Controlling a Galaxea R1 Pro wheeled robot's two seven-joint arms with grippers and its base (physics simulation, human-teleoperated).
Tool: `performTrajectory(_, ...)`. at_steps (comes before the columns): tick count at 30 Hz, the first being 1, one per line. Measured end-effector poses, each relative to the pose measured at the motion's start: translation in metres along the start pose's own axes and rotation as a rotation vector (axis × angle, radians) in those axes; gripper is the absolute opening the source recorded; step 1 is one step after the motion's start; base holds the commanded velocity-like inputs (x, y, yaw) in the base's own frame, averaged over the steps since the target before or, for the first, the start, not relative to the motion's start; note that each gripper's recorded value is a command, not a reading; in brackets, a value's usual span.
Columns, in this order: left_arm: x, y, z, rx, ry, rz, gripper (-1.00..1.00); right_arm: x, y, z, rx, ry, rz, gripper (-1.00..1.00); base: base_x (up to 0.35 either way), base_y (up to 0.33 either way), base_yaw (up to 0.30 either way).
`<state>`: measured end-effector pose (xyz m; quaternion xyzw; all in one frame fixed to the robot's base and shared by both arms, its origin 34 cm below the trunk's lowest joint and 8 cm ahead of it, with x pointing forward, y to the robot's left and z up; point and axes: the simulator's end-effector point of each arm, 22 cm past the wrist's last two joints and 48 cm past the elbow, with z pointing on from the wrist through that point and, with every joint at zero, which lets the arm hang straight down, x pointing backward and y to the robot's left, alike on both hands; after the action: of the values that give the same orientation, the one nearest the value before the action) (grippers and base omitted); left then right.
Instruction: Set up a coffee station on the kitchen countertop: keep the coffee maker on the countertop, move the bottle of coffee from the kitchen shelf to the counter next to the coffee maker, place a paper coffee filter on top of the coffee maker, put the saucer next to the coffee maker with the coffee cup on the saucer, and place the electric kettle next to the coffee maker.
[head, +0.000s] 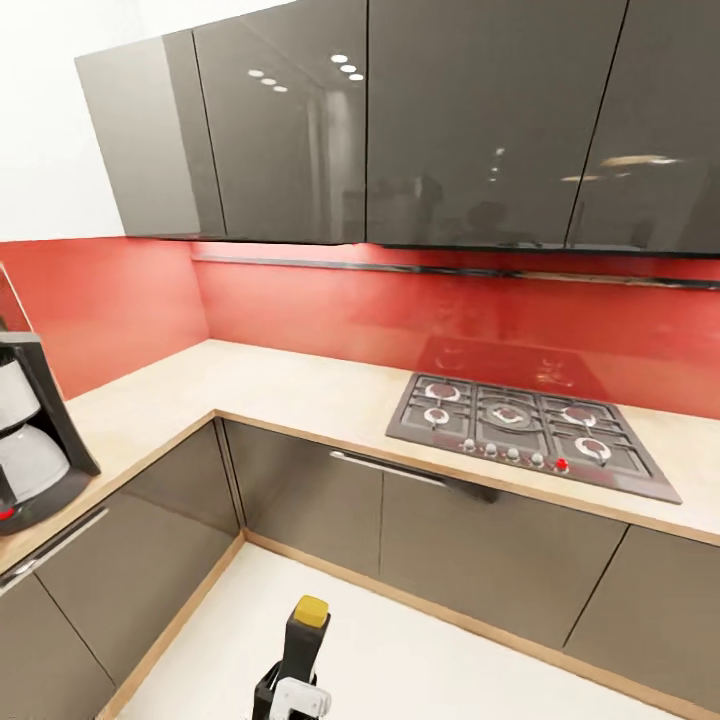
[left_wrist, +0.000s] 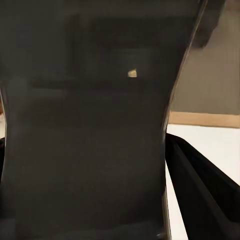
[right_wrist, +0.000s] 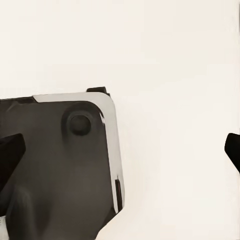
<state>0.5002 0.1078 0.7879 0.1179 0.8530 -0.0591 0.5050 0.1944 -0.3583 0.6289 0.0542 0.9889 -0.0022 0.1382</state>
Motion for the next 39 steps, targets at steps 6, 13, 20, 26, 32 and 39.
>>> performTrajectory(6, -0.0070, 0.0000, -0.0003, -0.002, -0.031, -0.003, -1.00, 0.0000, 0.0001, 0.0000, 0.000, 0.000, 0.000, 1.00, 0.138, -0.288, 0.256)
performTrajectory(13, -0.0095, 0.0001, -0.0005, -0.003, -0.043, -0.005, -1.00, 0.0001, 0.0002, -0.0001, 0.000, 0.000, 0.000, 1.00, 0.204, -0.265, 0.258)
performTrajectory(20, -0.0097, 0.0003, -0.0005, -0.003, -0.044, -0.006, -1.00, -0.0002, 0.0003, -0.0001, -0.001, -0.002, -0.001, 1.00, 0.255, -0.236, 0.260)
performTrajectory(26, -0.0098, 0.0006, -0.0003, -0.004, -0.045, -0.007, -1.00, -0.0001, 0.0005, 0.0000, -0.001, -0.001, -0.003, 1.00, 0.150, -0.114, 0.263)
performTrajectory(32, -0.0097, 0.0017, -0.0002, -0.007, -0.044, -0.008, -1.00, 0.0000, 0.0005, 0.0001, -0.001, 0.000, -0.003, 1.00, 0.011, -0.008, 0.263)
performTrajectory(39, -0.0088, 0.0043, -0.0003, -0.015, -0.041, -0.023, -1.00, 0.0001, 0.0005, 0.0000, -0.001, 0.000, -0.003, 1.00, 0.027, -0.012, 0.263)
